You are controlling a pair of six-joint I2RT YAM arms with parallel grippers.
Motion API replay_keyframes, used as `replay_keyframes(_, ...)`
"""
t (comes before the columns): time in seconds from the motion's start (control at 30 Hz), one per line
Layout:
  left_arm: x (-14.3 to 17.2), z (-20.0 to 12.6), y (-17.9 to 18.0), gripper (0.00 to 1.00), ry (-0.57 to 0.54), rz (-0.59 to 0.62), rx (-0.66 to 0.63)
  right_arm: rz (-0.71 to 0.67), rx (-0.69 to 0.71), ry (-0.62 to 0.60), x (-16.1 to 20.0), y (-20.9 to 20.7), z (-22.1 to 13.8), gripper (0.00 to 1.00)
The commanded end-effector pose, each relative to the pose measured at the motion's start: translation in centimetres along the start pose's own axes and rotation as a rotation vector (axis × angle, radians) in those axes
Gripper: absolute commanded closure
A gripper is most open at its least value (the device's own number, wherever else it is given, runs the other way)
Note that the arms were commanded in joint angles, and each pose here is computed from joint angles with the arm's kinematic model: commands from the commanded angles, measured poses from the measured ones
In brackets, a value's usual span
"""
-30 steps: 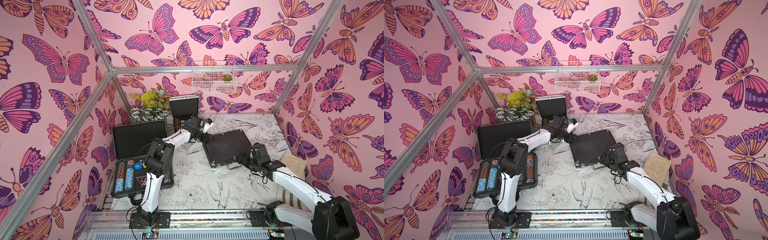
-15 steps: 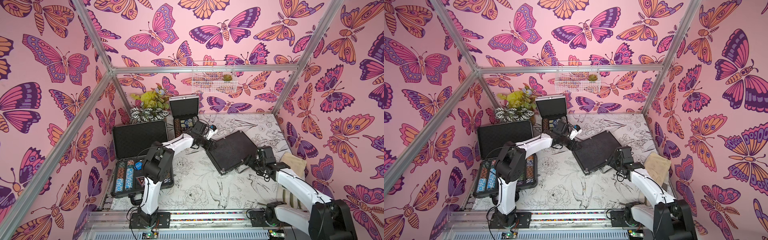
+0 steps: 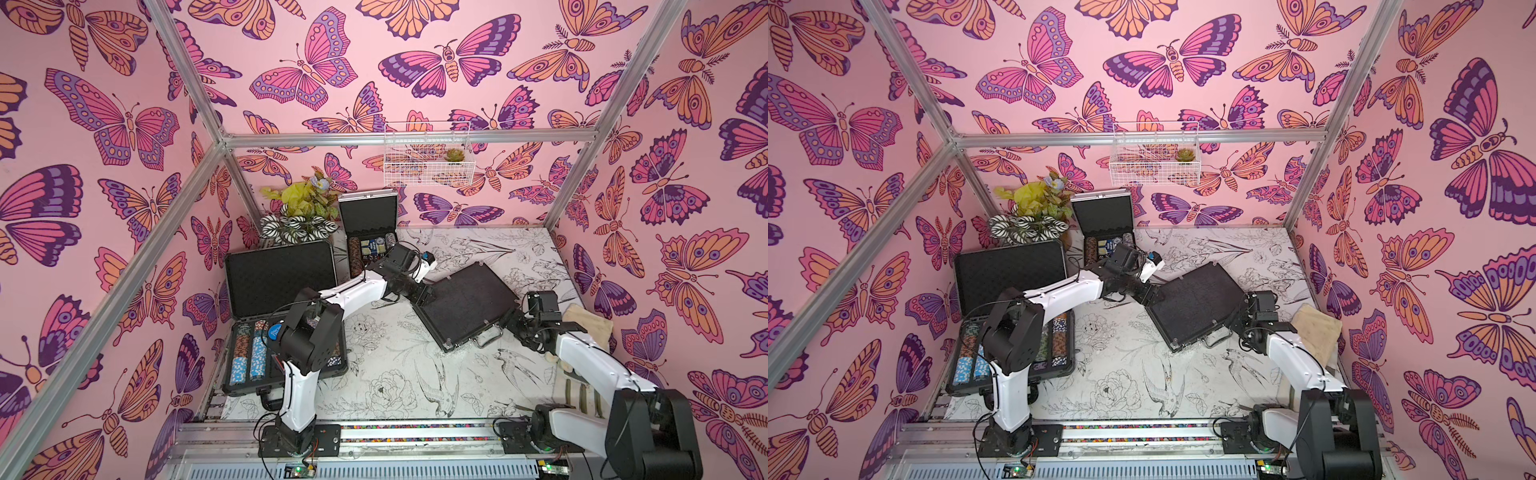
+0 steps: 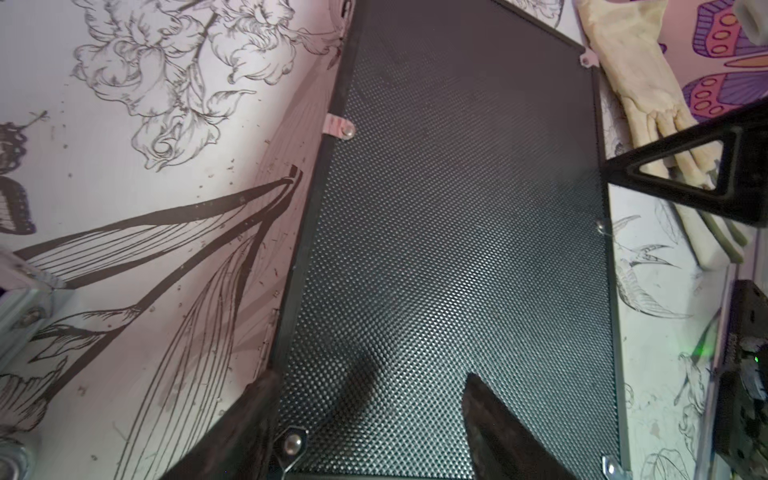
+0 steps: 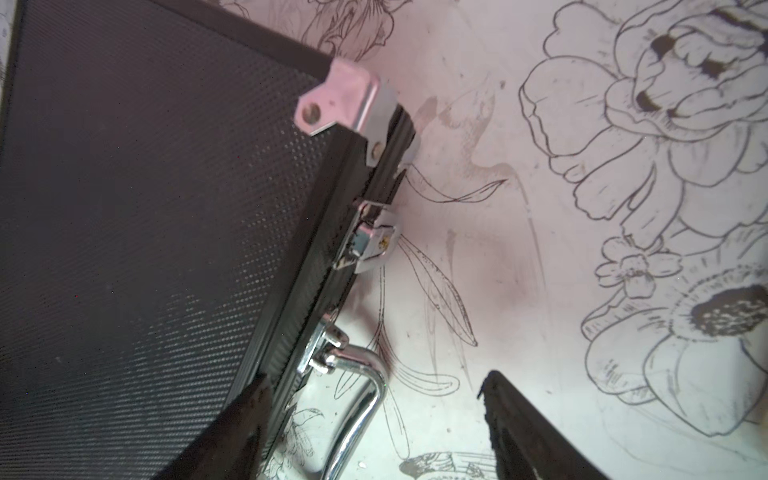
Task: Close the poker set cases
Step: Adjust the poker set case at the center of the board.
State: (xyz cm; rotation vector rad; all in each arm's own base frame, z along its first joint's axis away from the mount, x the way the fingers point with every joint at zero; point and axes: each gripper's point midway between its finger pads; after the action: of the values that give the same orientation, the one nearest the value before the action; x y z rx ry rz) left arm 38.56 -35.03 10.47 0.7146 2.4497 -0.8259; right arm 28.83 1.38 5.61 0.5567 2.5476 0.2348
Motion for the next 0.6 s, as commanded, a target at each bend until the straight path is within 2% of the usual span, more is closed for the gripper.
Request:
replay_keyframes(0.0, -2.0, -0.4, 2.4, 0.26, -0.051, -0.038, -0.097, -0.038, -0.058, -0.043, -2.4, 1.8, -0.1, 0.19)
replay_keyframes(0.13, -3.0, 0.3, 3.3, 0.24, -0.075, -0.075, -0.082, -0.051, -0.07, -0.025, -2.5, 2.1, 0.9, 0.18)
replay_keyframes(0.33, -0.9, 1.8, 1.5, 0.26, 0.001, -0.055, 0.053, -0.078, -0.05, -0.031, -3.1, 1.9, 1.9, 0.18)
replay_keyframes(0.57, 1.4, 2.4, 1.7, 0.27, 0.048, -0.068, 0.052, -0.107, -0.058, -0.091, -4.7, 2.5, -0.7, 0.19)
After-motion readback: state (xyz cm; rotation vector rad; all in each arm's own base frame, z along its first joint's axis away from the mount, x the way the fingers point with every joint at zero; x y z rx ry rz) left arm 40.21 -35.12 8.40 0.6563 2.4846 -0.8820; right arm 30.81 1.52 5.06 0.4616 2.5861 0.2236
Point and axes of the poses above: each gripper's point midway between its finger pads, its own z axis out along the fingers, its own y axis along the line the jaws close on, x = y × z, and after that the axes turned 12 degrees about -z, right-handed
